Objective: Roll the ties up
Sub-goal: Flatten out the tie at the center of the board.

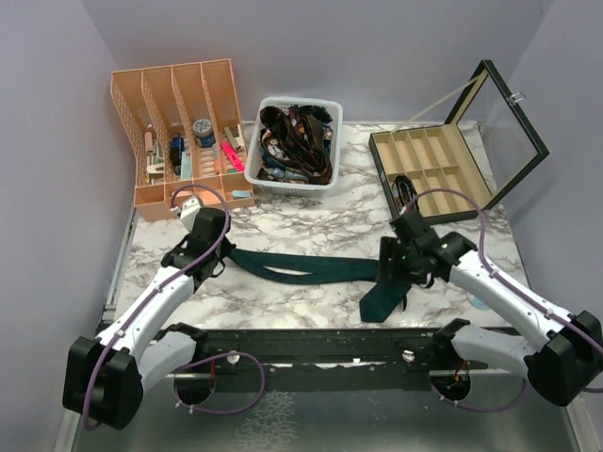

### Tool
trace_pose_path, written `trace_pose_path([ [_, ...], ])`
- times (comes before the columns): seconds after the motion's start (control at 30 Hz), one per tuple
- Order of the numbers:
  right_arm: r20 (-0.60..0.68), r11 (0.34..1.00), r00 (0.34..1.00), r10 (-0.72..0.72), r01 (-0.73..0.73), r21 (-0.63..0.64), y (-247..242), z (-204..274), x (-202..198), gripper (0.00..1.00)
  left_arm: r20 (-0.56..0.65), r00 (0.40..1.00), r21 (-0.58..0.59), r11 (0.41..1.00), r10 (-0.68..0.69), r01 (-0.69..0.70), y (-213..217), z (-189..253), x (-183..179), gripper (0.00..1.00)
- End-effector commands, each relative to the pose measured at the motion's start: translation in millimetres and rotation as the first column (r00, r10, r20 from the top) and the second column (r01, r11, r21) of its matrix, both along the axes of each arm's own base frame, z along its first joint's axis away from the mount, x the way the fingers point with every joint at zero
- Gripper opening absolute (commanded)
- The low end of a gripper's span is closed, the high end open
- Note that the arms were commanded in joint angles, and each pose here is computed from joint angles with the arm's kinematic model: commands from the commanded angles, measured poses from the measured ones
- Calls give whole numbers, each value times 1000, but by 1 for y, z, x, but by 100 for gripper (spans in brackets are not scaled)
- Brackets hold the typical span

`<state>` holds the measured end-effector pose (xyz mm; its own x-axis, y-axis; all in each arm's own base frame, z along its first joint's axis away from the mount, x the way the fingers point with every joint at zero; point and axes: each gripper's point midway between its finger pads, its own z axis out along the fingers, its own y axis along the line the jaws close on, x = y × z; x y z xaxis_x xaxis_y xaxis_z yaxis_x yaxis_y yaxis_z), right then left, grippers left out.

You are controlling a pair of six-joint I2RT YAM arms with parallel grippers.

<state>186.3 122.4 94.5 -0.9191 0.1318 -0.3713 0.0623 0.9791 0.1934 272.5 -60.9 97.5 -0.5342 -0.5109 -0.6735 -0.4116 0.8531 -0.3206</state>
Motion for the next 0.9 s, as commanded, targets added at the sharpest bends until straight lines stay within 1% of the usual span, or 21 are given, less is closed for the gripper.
trace_pose_path([
  [0.0, -43, 996, 996, 81, -79, 41, 36, -15, -40, 67, 24, 1000, 10, 1000, -9, 9, 4, 1, 8, 0],
  [0.07, -71, 990, 988, 136, -132, 50, 54, -23, -51, 63, 17, 1000, 14, 1000, -9, 9, 6, -1, 8, 0],
  [0.1, -70, 989, 987, 148, -148, 14, 59, -27, -53, 62, 15, 1000, 14, 1000, -7, 7, 8, -2, 8, 0],
  [0.13, -65, 985, 984, 165, -169, -47, 62, -32, -54, 61, 13, 1000, 12, 1000, -7, 7, 9, -3, 7, 0],
  [0.2, -58, 969, 988, 145, -153, -193, 56, -41, -53, 60, 6, 1000, 7, 1000, -6, 6, 11, -6, 7, 0],
  [0.23, -60, 957, 989, 132, -143, -251, 52, -45, -52, 58, 3, 1000, 5, 1000, -5, 5, 12, -7, 6, 0],
  [0.27, -70, 948, 989, 133, -148, -283, 52, -50, -55, 56, -2, 1000, 2, 1000, -6, 6, 12, -8, 5, 0],
  [0.3, -81, 942, 986, 145, -163, -295, 54, -55, -57, 55, -2, 1000, -1, 1000, -7, 7, 13, -8, 5, 0],
  [0.4, -103, 939, 974, 203, -223, -263, 70, -66, -65, 53, 1, 1000, -4, 1000, -3, 3, 15, -8, 4, 0],
  [0.5, -100, 937, 971, 219, -238, -254, 77, -70, -69, 50, 8, 1000, -4, 1000, -2, 2, 17, -5, 3, 0],
  [0.67, -136, 930, 960, 246, -274, -244, 80, -82, -75, 47, 8, 1000, -3, 1000, 0, 0, 19, -4, 2, 0],
  [0.73, -150, 925, 961, 234, -267, -270, 74, -89, -77, 38, 5, 1000, -4, 1000, 1, -1, 20, -4, 2, 0],
  [0.8, -151, 914, 965, 213, -251, -318, 64, -93, -76, 26, 6, 1000, -7, 1000, 3, -3, 20, -4, 1, 0],
  [0.87, -138, 905, 969, 203, -240, -351, 58, -94, -73, 16, 6, 1000, -10, 1000, 4, -4, 21, -5, 0, 0],
])
